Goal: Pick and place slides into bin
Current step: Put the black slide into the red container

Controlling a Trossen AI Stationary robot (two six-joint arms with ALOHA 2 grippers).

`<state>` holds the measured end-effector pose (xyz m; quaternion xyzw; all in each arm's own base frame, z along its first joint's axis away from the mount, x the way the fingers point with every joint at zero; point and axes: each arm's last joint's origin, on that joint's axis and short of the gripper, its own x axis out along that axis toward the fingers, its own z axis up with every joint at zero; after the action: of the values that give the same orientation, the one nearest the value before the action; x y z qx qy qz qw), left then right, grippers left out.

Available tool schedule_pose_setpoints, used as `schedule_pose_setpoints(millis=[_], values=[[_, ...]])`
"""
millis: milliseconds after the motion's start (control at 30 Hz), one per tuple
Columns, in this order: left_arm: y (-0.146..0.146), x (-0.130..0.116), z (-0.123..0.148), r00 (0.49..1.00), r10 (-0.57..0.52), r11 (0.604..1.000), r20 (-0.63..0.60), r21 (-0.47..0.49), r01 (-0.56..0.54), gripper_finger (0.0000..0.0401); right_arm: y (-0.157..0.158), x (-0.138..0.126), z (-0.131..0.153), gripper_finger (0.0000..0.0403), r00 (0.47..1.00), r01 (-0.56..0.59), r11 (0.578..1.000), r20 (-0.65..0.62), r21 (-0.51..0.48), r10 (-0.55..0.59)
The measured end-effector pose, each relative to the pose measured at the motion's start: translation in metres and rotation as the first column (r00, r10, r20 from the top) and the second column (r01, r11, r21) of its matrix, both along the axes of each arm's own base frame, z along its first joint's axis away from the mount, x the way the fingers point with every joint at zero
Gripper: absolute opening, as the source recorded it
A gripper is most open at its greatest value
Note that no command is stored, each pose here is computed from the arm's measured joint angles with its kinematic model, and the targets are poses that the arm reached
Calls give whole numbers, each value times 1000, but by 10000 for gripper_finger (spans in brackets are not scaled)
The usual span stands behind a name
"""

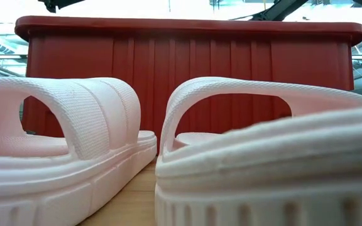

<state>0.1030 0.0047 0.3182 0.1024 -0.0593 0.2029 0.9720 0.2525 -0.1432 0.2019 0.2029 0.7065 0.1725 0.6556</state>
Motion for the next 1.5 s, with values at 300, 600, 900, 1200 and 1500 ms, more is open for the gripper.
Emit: schedule_pose_setpoints(millis=[300, 600, 900, 1200, 1500], values=[[0, 0, 0, 1000, 0, 1000, 0, 0, 0, 250, -5, 3, -3, 239, 999, -35, 992, -8, -123, 35], [0, 0, 0, 1000, 0, 1000, 0, 0, 0, 250, -16, 6, 2, 234, 1000, -26, 975, 10, -219, 29], [2, 0, 0, 1000, 16, 1000, -2, -2, -16, 250, -37, 20, 26, 232, 991, 21, 935, 133, -353, 28], [3, 0, 0, 999, 32, 999, -1, -6, -32, 250, -59, 44, 40, 226, 976, 83, 683, 199, -725, 92], [3, 0, 0, 1000, 31, 999, 1, -10, -31, 250, -67, 62, 79, 225, 860, 380, 512, 498, -771, 111]])
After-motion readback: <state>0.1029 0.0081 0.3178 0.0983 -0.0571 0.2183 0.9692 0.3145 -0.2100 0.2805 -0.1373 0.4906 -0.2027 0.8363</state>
